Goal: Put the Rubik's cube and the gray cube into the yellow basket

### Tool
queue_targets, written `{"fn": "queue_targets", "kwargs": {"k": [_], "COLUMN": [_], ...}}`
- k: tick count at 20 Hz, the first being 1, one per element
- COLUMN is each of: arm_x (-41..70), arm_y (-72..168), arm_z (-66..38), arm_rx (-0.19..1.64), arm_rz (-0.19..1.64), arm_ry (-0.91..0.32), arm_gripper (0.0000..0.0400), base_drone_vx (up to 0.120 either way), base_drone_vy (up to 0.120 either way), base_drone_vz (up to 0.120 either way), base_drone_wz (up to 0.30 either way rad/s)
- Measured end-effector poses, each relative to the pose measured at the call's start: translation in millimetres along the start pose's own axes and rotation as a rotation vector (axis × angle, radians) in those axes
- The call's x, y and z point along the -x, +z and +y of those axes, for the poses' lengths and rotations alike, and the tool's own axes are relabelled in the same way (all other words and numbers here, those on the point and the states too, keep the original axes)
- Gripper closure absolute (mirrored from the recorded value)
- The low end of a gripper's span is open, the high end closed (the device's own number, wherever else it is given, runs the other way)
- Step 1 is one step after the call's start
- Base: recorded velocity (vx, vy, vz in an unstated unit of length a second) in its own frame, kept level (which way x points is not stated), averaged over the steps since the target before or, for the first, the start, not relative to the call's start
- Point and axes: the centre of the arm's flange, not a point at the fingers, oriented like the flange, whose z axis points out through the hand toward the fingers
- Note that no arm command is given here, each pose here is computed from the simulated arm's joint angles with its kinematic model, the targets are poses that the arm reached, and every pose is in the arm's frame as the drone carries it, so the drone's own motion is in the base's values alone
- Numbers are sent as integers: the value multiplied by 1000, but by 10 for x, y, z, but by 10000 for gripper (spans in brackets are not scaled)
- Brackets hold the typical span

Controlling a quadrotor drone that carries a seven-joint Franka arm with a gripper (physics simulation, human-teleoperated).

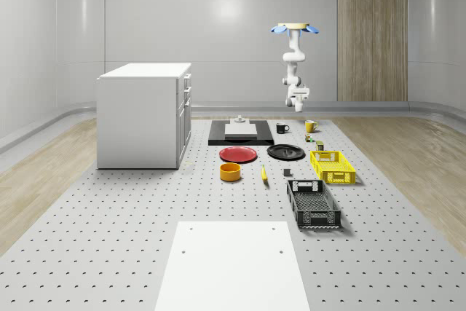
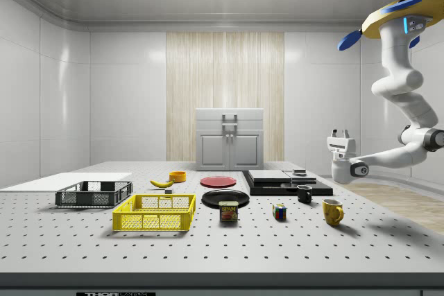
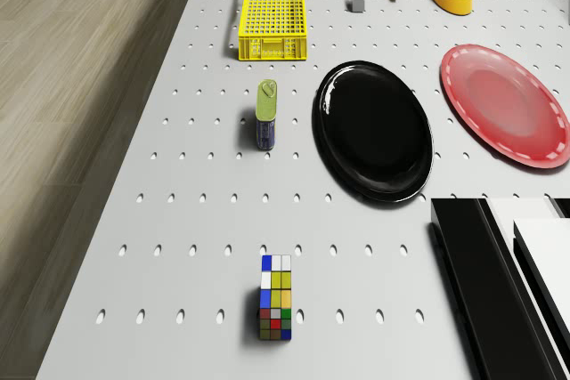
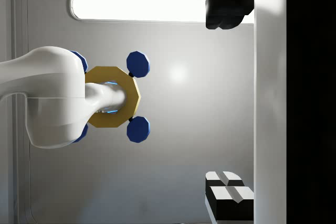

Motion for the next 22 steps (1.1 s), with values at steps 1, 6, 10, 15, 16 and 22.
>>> {"fn": "queue_targets", "kwargs": {"k": [1,6,10,15,16,22], "arm_x": [2,18,43,107,127,338], "arm_y": [0,0,1,10,15,116], "arm_z": [-1,-12,-33,-91,-110,-314], "arm_rx": [1,12,33,92,112,330], "arm_rz": [2,18,43,108,129,352], "arm_ry": [0,0,-1,-2,-2,-7], "arm_gripper": [0,0,0,0,0,0], "base_drone_vx": [120,120,120,120,120,120], "base_drone_vy": [0,0,0,0,0,0], "base_drone_vz": [0,0,0,0,-80,-120], "base_drone_wz": [0,0,0,0,0,0]}}
